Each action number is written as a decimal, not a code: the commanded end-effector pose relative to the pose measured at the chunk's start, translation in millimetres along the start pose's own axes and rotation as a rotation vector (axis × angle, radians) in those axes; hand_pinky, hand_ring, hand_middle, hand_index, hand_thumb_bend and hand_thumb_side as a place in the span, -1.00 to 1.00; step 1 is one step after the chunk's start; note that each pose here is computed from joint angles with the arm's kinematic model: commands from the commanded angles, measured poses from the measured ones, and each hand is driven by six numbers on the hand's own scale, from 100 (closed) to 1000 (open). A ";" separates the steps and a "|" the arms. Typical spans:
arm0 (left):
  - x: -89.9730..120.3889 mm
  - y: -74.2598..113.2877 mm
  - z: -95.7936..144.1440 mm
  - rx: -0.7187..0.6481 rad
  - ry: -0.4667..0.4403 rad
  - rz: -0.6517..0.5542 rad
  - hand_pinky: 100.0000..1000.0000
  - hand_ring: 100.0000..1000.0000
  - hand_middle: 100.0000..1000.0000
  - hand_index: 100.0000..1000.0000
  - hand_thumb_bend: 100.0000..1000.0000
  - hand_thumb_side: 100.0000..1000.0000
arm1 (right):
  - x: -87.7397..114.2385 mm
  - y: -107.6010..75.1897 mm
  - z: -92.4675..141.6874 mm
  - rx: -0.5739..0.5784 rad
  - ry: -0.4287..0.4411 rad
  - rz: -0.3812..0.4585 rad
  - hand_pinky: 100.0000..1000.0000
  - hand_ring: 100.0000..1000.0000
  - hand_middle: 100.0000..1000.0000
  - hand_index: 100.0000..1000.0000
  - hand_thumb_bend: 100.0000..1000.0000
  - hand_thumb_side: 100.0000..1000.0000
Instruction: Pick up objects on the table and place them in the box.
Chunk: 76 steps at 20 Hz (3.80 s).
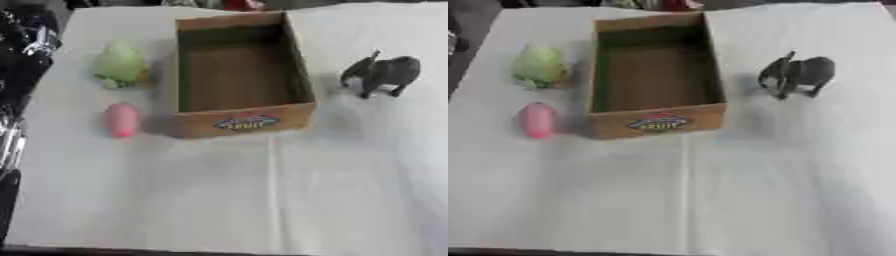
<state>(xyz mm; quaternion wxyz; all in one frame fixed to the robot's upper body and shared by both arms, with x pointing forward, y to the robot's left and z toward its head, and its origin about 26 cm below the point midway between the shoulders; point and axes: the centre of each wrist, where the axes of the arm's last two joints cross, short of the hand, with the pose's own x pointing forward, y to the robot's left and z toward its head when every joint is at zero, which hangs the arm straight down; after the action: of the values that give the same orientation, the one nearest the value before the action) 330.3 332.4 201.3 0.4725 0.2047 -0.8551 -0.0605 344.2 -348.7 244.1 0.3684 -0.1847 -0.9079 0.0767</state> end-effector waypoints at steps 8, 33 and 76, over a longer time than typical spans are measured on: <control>9.4 19.0 0.1 -0.127 -0.033 -0.174 0.22 0.00 0.02 0.46 -0.59 -0.25 | 4.1 -6.3 -2.7 0.004 -0.017 0.023 0.14 0.26 0.35 0.54 -0.87 -1.00; -0.1 15.1 2.9 -0.656 0.098 -0.572 0.18 0.09 0.14 0.53 -0.43 -0.49 | 2.8 -6.4 -2.4 0.004 -0.007 0.025 0.13 0.28 0.34 0.54 -0.87 -1.00; -15.9 -8.3 1.0 -0.731 0.152 -0.784 0.20 0.05 0.09 0.44 -0.57 -0.78 | 1.5 -4.2 -1.4 0.009 -0.004 0.013 0.14 0.29 0.35 0.55 -0.89 -1.00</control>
<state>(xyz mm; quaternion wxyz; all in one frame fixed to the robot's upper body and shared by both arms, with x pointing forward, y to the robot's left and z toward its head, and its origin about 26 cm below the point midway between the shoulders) 338.9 328.5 175.2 0.5261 0.3211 -0.6024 -0.5072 344.8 -349.1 238.2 0.3784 -0.1822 -0.9041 0.0784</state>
